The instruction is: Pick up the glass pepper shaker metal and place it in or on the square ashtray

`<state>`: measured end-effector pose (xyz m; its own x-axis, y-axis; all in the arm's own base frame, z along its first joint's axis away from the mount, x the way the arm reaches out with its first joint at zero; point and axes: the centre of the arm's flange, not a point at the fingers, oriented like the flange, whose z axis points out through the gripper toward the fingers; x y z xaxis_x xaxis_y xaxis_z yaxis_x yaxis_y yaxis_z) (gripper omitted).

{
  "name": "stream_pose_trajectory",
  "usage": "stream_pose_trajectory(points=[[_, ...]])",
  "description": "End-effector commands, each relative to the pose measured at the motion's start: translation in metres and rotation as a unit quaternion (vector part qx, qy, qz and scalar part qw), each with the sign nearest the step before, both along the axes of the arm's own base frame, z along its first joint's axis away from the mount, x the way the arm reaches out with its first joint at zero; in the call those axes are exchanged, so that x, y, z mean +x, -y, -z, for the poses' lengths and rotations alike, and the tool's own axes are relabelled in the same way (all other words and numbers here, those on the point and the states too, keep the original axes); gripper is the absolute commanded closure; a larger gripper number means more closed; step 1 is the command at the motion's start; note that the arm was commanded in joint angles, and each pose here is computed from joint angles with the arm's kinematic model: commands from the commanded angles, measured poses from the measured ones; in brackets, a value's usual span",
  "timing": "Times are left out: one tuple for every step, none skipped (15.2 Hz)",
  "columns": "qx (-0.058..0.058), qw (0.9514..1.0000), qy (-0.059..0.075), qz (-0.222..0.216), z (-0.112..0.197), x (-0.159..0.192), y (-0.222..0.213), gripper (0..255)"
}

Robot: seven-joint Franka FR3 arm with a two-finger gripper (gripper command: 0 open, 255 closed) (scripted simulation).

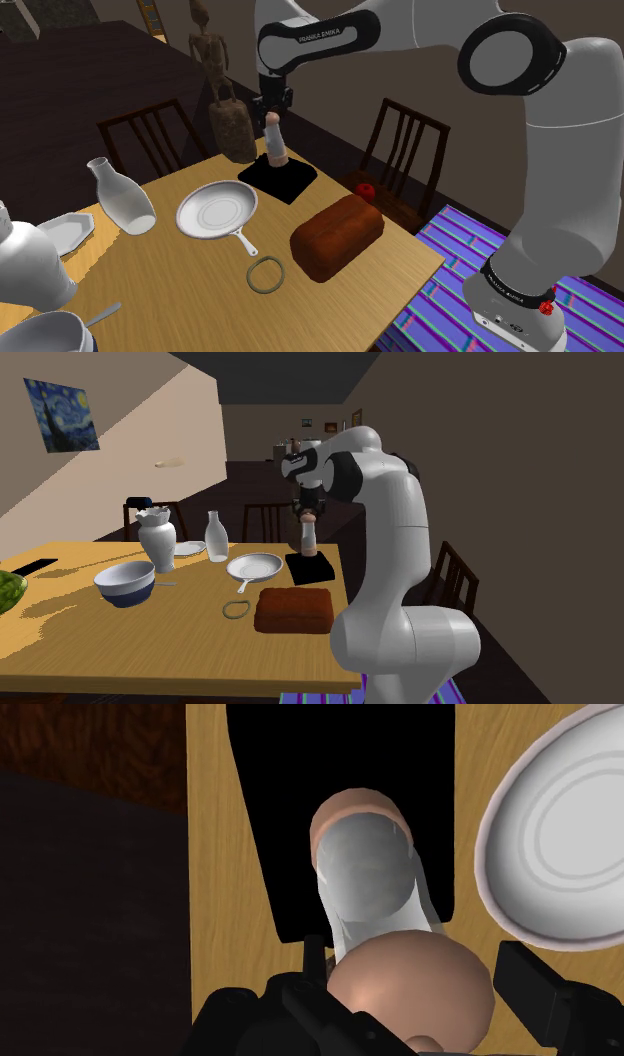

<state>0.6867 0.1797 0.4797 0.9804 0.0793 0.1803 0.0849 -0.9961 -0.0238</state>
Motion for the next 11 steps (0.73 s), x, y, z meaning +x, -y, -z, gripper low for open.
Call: stream_pose_trajectory(points=[[0.000,1.0000,0.000,0.000,0.010,0.001,0.000,255],[0.000,1.0000,0.000,0.000,0.016,0.001,0.000,255],[0.000,1.0000,0.000,0.000,0.021,0.001,0.000,255],[0.000,1.0000,0.000,0.000,0.026,0.001,0.000,255],[0.000,1.0000,0.000,0.000,0.032,0.001,0.000,255],[0.000,1.0000,0.000,0.000,0.035,0.001,0.000,255],[0.000,1.0000,0.000,0.000,0.035,0.001,0.000,255],[0.000,1.0000,0.000,0.000,0.035,0.001,0.000,255],[0.000,1.0000,0.000,0.000,0.035,0.001,0.000,255],[0.000,1.0000,0.000,0.000,0.035,0.001,0.000,255],[0.000,1.0000,0.000,0.000,0.035,0.001,0.000,255]])
